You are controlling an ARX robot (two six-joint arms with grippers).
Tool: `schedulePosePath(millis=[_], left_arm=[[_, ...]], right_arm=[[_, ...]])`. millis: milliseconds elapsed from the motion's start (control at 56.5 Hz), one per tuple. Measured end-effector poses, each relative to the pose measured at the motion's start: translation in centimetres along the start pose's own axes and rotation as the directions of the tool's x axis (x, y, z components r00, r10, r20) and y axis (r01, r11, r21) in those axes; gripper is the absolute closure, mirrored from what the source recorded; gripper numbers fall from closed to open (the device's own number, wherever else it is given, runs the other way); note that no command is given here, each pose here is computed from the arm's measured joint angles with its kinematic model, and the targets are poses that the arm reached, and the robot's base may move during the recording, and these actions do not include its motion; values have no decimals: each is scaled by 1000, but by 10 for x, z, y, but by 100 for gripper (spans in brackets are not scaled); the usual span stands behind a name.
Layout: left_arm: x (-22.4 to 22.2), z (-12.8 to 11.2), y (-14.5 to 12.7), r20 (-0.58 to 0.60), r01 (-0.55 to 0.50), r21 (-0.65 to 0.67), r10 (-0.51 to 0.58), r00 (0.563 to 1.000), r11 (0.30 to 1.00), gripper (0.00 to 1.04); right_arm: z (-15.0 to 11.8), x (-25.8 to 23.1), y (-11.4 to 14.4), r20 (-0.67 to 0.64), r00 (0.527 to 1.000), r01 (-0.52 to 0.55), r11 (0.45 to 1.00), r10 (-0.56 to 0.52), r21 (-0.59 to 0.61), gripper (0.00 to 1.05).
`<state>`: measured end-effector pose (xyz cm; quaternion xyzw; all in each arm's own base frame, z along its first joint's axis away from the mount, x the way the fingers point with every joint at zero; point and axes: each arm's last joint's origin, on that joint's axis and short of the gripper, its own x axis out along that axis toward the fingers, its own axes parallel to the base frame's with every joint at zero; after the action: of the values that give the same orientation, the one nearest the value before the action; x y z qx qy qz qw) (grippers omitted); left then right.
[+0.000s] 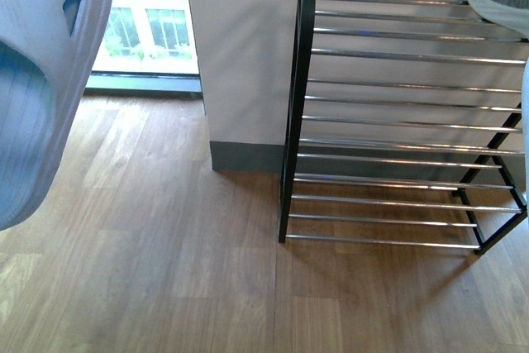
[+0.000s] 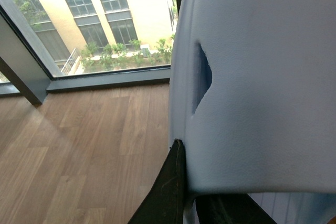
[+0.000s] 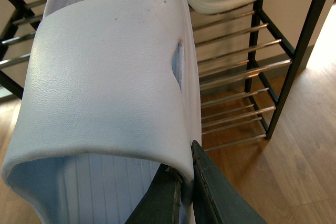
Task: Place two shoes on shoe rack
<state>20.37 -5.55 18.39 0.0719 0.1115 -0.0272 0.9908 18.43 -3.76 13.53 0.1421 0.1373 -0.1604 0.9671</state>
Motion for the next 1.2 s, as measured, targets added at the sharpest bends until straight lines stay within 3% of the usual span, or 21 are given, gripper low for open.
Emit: schedulePosePath(millis=[230,372,531,814,938,1204], left_arm=[[0,0,0,0,0,0,0,1000,1000,103],[0,0,0,0,0,0,0,1000,1000,103],[0,0,0,0,0,0,0,1000,1000,103],[0,0,0,0,0,0,0,1000,1000,103],[0,0,0,0,0,0,0,1000,1000,103],[0,0,0,0,0,0,0,1000,1000,103]], right_arm=[[0,0,0,0,1000,-2,1000,2,-1,103],[6,0,5,131,984,-113,991,121,-68,103],[25,-3,21,139,972,-176,979,190,-106,103],[87,30,86,28,925,-370,913,380,-170,103],[110,65,107,-22,924,-378,907,381,-187,103],[125,119,125,-119,925,-377,906,360,-195,103]])
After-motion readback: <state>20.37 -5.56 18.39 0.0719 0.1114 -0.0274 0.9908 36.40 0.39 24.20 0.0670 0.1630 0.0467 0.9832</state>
